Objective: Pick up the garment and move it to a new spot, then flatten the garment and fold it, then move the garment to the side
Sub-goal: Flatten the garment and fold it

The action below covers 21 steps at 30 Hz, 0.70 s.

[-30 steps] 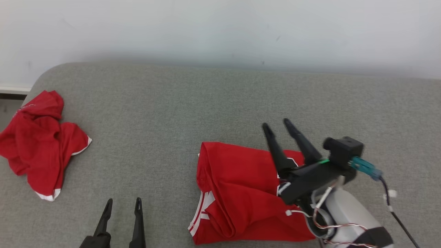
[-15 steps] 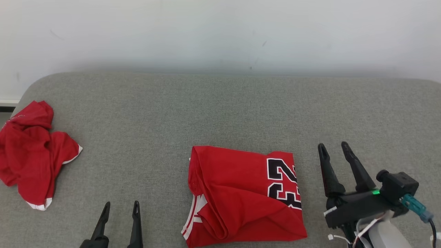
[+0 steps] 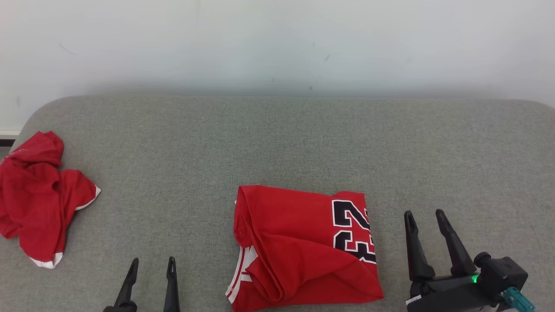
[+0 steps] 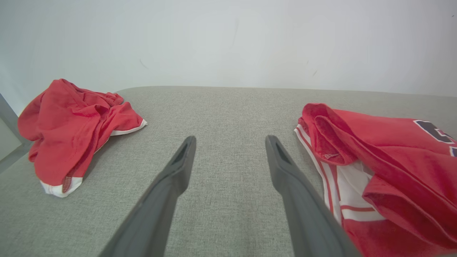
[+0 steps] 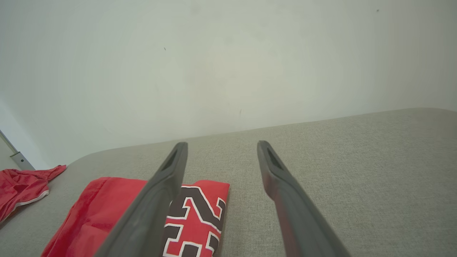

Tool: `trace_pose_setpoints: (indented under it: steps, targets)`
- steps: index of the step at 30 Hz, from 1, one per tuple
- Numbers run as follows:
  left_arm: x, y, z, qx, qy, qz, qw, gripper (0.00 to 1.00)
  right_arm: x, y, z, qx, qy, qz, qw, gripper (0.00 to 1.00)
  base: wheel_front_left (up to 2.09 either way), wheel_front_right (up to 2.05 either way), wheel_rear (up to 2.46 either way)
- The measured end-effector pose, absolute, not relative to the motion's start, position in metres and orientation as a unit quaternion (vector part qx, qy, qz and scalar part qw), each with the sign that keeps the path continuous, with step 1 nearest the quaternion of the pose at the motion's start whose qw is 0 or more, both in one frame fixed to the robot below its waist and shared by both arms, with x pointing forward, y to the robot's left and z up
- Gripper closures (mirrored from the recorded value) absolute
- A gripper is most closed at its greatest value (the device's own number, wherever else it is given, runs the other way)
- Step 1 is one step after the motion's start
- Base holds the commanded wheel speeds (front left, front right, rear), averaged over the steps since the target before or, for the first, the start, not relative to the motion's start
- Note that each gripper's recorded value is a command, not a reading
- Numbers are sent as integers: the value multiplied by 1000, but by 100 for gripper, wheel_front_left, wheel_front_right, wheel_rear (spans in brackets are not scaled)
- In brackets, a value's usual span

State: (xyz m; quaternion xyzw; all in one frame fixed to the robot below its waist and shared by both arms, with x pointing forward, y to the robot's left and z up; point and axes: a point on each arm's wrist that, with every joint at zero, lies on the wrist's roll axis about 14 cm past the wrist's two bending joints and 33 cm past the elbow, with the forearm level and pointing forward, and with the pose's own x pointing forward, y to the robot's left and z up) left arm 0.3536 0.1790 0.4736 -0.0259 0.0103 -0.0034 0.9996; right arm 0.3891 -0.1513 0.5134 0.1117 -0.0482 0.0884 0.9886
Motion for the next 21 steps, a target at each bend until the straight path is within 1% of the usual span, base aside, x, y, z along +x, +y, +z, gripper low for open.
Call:
trace_pose_setpoints:
  steps: [6, 10, 16, 21]
  targets:
    - [353, 177, 474, -28, 10, -6, 1000, 0, 381, -138, 504, 112, -33, 102, 988, 0, 0, 0, 0]
    - [352, 177, 474, -28, 10, -4, 1000, 0, 376, -116, 497, 110, -20, 134, 985, 0, 0, 0, 0]
    - [350, 179, 474, -28, 10, -1, 1000, 0, 362, -73, 483, 111, 11, 203, 973, 0, 0, 0, 0]
    - [349, 179, 475, -28, 9, 0, 1000, 0, 365, -68, 490, 118, 1, 209, 971, 0, 0, 0, 0]
